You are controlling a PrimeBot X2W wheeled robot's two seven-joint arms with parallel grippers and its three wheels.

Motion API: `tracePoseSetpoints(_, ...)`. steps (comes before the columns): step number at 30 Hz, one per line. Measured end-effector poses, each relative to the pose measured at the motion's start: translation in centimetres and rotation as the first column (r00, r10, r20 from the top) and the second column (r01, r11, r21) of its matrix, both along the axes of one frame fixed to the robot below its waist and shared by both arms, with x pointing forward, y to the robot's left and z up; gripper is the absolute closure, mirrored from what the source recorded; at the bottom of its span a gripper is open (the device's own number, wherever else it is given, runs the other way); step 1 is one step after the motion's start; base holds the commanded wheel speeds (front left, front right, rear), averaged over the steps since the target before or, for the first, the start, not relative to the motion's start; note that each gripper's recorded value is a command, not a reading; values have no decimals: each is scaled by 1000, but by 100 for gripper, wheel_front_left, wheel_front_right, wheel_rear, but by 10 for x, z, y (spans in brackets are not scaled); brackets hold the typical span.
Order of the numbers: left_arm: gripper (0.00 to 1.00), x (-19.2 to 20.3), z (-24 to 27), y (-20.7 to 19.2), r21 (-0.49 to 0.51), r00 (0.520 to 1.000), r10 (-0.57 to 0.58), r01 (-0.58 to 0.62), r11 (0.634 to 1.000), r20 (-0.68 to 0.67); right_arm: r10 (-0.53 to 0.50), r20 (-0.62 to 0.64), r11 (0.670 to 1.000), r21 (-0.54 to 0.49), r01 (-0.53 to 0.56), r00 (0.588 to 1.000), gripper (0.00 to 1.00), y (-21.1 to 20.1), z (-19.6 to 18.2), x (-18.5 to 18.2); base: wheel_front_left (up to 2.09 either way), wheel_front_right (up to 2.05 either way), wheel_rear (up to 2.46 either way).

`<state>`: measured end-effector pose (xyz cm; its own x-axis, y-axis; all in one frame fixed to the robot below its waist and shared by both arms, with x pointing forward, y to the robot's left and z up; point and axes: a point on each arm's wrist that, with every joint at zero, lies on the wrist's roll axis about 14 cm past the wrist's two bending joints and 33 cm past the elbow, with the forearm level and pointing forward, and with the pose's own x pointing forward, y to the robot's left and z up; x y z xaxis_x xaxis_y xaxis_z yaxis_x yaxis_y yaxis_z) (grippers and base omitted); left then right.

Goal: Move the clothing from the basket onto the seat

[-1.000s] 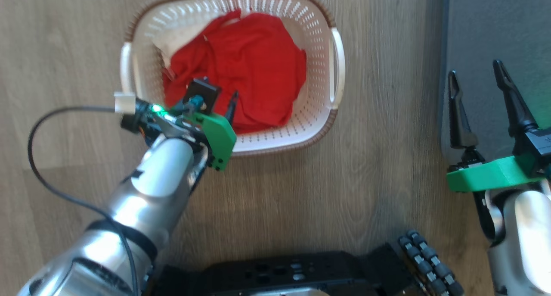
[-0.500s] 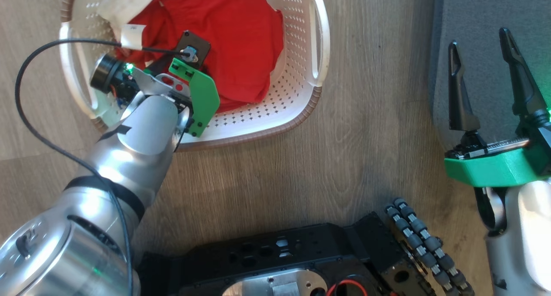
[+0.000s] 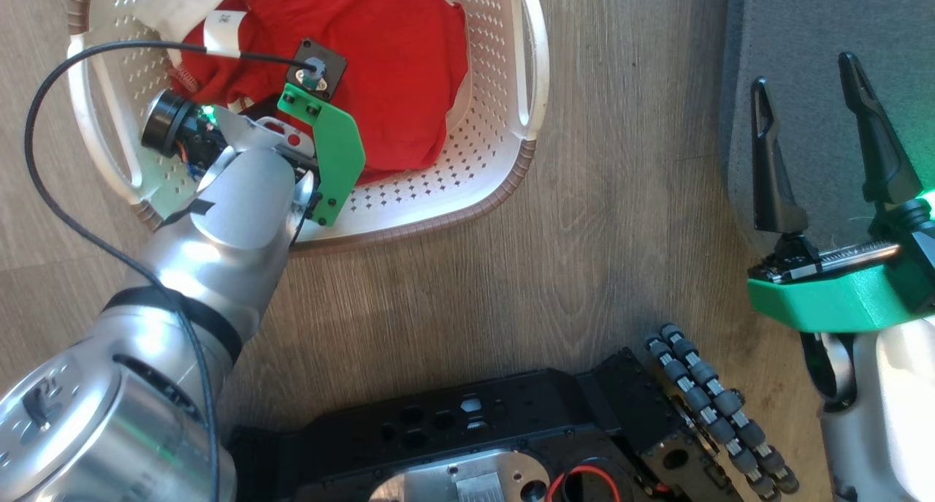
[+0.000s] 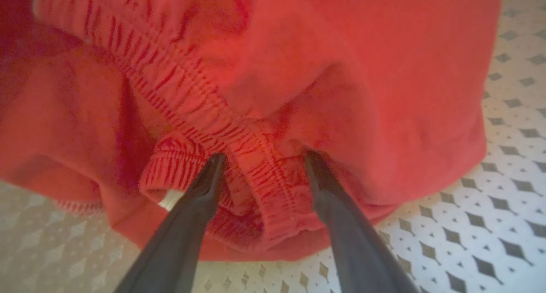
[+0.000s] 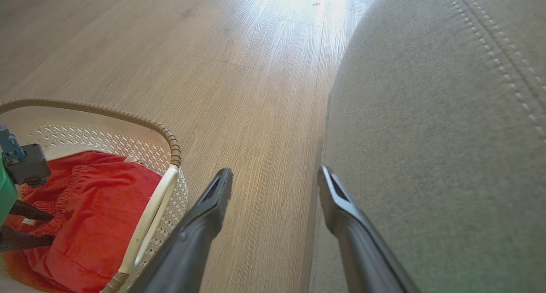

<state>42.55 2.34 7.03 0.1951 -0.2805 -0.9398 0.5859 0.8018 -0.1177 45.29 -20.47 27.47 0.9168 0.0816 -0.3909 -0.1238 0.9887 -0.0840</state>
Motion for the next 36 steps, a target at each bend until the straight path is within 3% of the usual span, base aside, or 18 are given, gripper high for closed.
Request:
tracePoseSetpoints(9,0,-13,0,-18,-94,995,-64,57,994,-73,5,0,1000,3,-5,1000,0,2,-2,1,0,0,0)
tracePoseSetpoints(13,64,-16,1,-20,-117,993,-67,56,992,-97,8,-2,1000,6,-8,1000,0,3,-4,1,0,0,0)
tracePoseSetpoints(14,88,-17,0,-20,-119,993,-63,50,992,-101,9,-3,1000,5,-9,1000,0,3,-4,0,0,0,0)
tracePoseSetpoints(15,100,-17,0,-20,-121,993,-58,46,992,-104,10,-4,1000,6,-10,1000,0,4,-5,0,0,0,0)
tracePoseSetpoints(24,100,-13,6,-20,-143,995,-18,4,990,-96,15,-6,1000,9,-15,1000,0,5,-4,0,0,0,0)
tracePoseSetpoints(32,100,11,29,-19,-168,998,62,-63,984,-10,25,8,999,22,-25,1000,0,10,4,5,0,0,0)
tracePoseSetpoints(36,100,20,46,-20,-200,995,88,-76,977,54,39,73,998,38,-42,997,0,16,22,23,0,0,0)
